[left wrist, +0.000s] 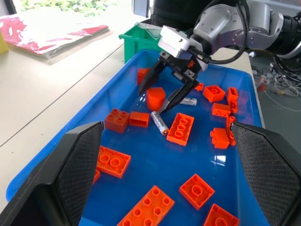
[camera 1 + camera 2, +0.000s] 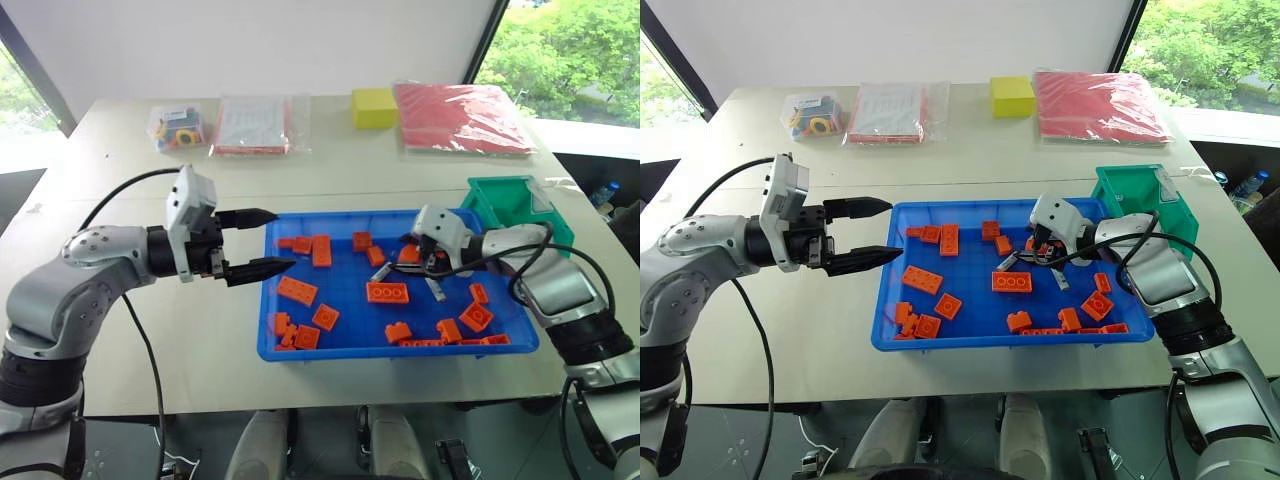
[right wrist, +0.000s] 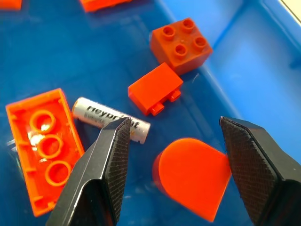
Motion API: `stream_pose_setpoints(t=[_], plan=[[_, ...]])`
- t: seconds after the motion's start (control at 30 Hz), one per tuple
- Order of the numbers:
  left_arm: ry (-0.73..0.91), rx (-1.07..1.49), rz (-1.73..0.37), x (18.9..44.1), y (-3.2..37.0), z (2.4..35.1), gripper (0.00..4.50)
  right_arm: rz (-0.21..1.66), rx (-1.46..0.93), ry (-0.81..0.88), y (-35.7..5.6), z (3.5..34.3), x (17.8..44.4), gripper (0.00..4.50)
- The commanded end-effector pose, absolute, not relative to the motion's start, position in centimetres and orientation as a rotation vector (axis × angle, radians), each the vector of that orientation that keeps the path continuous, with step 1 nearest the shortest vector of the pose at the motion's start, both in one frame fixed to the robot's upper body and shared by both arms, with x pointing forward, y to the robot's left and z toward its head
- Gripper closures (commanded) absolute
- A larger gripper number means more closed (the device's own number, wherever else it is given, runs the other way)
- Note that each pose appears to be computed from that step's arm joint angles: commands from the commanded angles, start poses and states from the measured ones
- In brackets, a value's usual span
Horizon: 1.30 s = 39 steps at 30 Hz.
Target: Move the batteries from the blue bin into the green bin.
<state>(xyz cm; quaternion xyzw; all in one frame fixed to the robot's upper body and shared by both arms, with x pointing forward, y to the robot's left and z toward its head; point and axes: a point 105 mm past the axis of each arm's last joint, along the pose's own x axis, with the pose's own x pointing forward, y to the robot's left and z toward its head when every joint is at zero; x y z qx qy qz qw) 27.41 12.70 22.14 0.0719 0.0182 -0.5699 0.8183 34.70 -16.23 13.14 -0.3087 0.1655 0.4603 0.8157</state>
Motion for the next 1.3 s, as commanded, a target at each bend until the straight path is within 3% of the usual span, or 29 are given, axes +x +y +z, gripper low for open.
stream_pose_setpoints(t=[0.03, 0.9, 1.0, 1.07, 1.3], plan=[[-0.006, 0.178, -1.2, 27.0, 13.0, 23.3, 0.0, 1.03, -0.708, 0.315, -16.1, 13.4, 34.5, 1.46], [-0.043, 0.175, -1.179, 27.6, 12.6, 23.8, 0.0, 1.23, -0.952, 0.303, -13.9, 12.9, 35.0, 1.46], [-0.041, 0.176, -1.171, 27.5, 12.8, 23.7, 0.0, 1.268, -0.939, 0.34, -14.1, 12.2, 34.4, 2.33], [-0.039, 0.177, -1.168, 27.5, 13.0, 23.7, 0.0, 1.277, -0.931, 0.351, -14.2, 12.0, 34.1, 3.26], [-0.036, 0.181, -1.167, 27.6, 13.0, 23.8, 0.0, 1.244, -0.869, 0.354, -14.4, 11.9, 33.7, 3.3]])
